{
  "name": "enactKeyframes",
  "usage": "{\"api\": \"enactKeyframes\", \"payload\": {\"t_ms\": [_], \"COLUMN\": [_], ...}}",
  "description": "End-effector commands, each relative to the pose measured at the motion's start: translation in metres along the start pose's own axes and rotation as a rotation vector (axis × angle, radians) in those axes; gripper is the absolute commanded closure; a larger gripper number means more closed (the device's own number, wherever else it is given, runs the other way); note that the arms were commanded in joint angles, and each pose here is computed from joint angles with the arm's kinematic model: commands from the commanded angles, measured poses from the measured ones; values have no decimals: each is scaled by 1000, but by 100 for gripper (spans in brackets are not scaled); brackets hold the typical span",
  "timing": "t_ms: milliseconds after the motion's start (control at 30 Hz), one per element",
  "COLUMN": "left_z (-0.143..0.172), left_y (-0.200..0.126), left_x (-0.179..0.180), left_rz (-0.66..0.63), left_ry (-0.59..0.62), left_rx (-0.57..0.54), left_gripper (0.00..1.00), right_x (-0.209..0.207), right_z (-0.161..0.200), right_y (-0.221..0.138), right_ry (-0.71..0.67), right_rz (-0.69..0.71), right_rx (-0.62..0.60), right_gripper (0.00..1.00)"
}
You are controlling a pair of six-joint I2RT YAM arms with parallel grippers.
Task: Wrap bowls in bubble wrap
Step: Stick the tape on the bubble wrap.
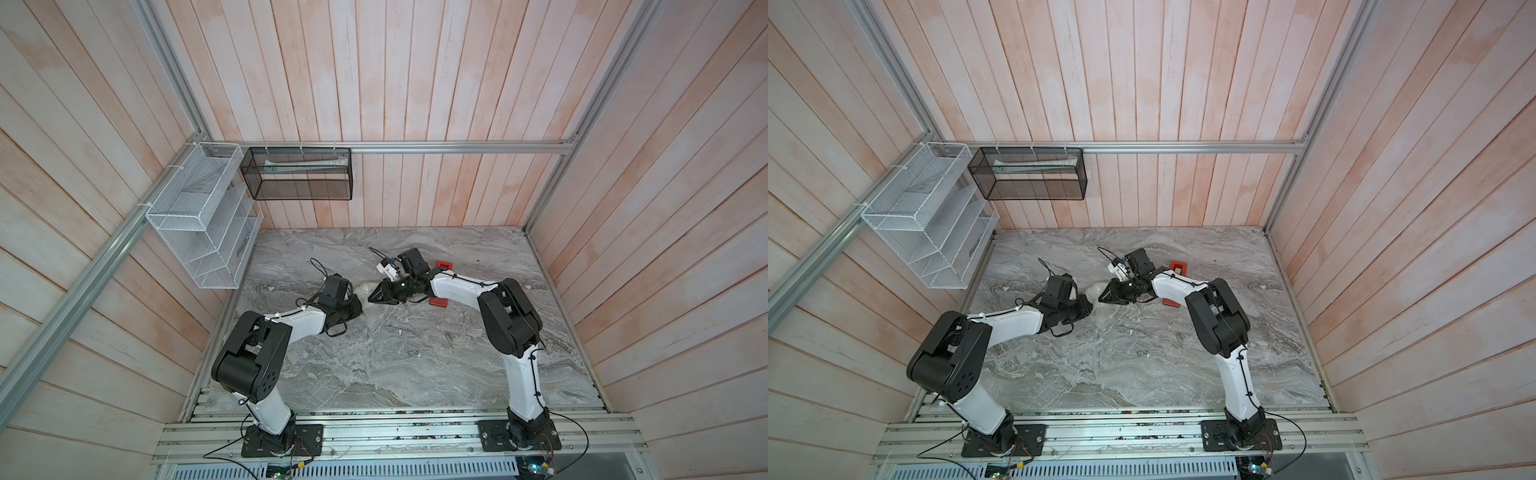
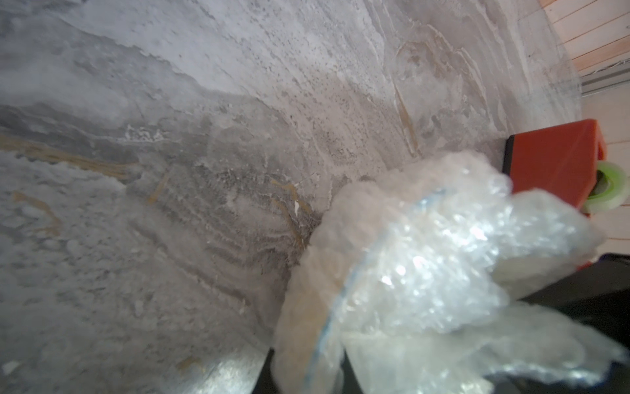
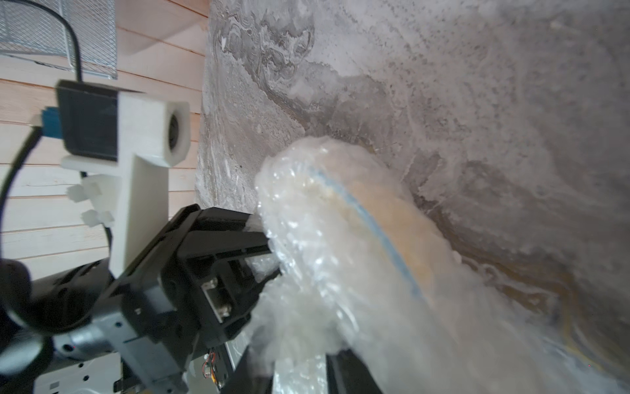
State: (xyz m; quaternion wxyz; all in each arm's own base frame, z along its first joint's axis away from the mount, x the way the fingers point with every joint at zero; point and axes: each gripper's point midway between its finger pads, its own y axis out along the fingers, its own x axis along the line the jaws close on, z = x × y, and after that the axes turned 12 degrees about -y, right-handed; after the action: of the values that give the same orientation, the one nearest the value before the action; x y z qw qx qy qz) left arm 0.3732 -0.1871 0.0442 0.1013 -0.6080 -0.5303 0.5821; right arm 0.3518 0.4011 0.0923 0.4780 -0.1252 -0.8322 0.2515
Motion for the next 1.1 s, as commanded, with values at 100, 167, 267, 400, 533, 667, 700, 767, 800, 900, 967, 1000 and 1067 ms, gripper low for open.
{"api": "enactKeyframes", "payload": {"t_ms": [100,167,267,400,533,667,700,767,800,900,967,1000,1067], "left_z": [4,4,3,3,4,4,3,4,4,5,5,5,5], "left_y": [4,4,4,5,6,6,6,7,7,8,8,8,9], "left_x": [-9,-8,-10,-11,-11,-13,-13,-14,-14,-14,-15,-16,-17], "left_rz": [18,16,18,19,15,16,15,16,17,11,11,13,12], "left_ry": [8,8,9,9,11,12,11,13,13,14,15,16,17], "left_rx": [30,32,29,30,33,31,31,32,32,38,37,37,38], "left_gripper": [86,86,86,86,86,86,86,86,86,86,86,86,86], "right_x": [12,13,13,17,26,30,30,31,34,37,37,37,34], "right_z": [-2,-1,0,-5,-12,-6,-2,6,10,21,24,23,22], "right_y": [-11,-13,-20,-30,-41,-40,-38,-35,-32,-24,-23,-23,-22], "right_ry": [-16,-17,-21,-52,-73,-68,-63,-53,-52,-44,-46,-47,-47], "right_rz": [-40,-38,-26,-14,-44,-74,-81,-118,-144,-161,-153,-152,-141], "right_rx": [-18,-21,-34,-59,-93,-82,-79,-71,-75,-59,-61,-65,-68], "right_gripper": [73,73,73,73,74,77,79,85,87,90,90,90,91]}}
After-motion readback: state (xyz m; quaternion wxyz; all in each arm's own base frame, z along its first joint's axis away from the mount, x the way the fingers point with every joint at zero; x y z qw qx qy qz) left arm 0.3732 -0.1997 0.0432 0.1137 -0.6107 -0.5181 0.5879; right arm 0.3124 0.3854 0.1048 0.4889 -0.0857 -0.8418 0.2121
